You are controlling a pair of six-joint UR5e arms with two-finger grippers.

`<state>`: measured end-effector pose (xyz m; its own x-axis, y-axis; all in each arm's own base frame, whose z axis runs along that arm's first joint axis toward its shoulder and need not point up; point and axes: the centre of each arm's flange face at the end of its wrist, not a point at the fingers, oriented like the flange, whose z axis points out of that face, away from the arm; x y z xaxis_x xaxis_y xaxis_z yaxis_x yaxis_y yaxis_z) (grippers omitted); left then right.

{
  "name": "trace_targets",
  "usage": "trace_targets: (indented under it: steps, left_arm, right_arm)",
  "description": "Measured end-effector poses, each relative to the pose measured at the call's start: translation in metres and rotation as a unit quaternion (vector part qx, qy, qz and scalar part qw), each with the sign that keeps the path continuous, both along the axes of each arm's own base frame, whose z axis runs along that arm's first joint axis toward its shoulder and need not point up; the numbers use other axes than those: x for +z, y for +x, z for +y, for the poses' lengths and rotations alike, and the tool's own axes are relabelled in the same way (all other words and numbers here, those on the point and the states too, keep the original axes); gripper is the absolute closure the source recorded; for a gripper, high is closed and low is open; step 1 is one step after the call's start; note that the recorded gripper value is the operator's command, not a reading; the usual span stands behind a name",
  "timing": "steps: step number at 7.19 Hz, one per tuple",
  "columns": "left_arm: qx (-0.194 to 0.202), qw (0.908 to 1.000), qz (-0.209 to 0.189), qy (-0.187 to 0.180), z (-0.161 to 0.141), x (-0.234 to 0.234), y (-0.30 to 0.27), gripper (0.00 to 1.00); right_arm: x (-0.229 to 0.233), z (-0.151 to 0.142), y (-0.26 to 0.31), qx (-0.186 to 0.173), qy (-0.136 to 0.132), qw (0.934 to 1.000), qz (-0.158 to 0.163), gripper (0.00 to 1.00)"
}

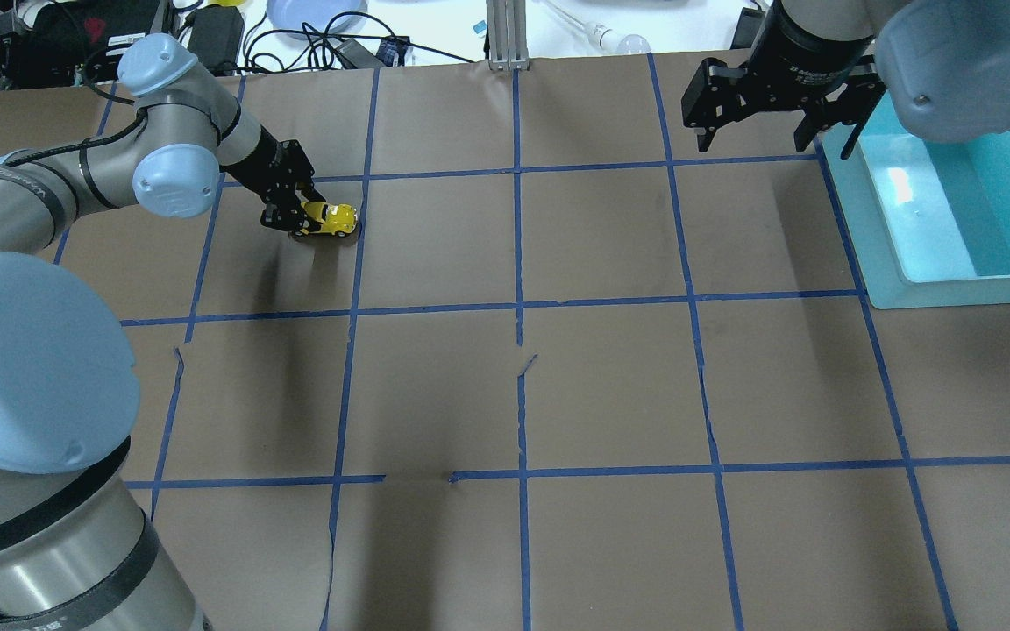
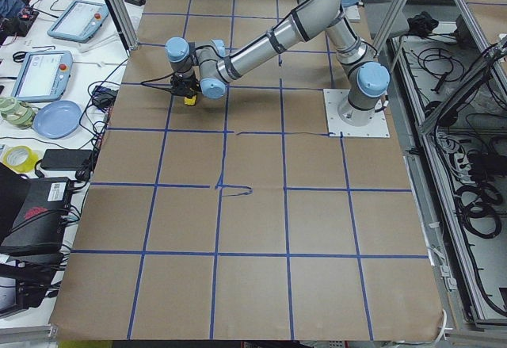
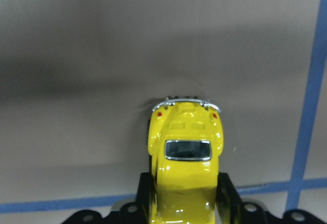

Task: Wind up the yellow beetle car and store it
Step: 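Pull the car back toward the robot with the left gripper, then release the car and raise the left gripper away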

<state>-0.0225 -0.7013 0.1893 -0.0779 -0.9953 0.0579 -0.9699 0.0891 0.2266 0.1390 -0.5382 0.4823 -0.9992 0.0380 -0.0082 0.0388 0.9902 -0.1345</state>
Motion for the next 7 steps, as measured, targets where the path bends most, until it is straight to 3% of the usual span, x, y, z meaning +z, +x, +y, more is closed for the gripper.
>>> trace_targets:
  steps: [7]
  left_arm:
    - [0.025,0.9994,-0.025,0.007,0.013,-0.007,0.109,1.0]
  right_arm:
    - [0.003,-0.001,0.003,0.005,-0.003,0.9999,-0.01,0.0]
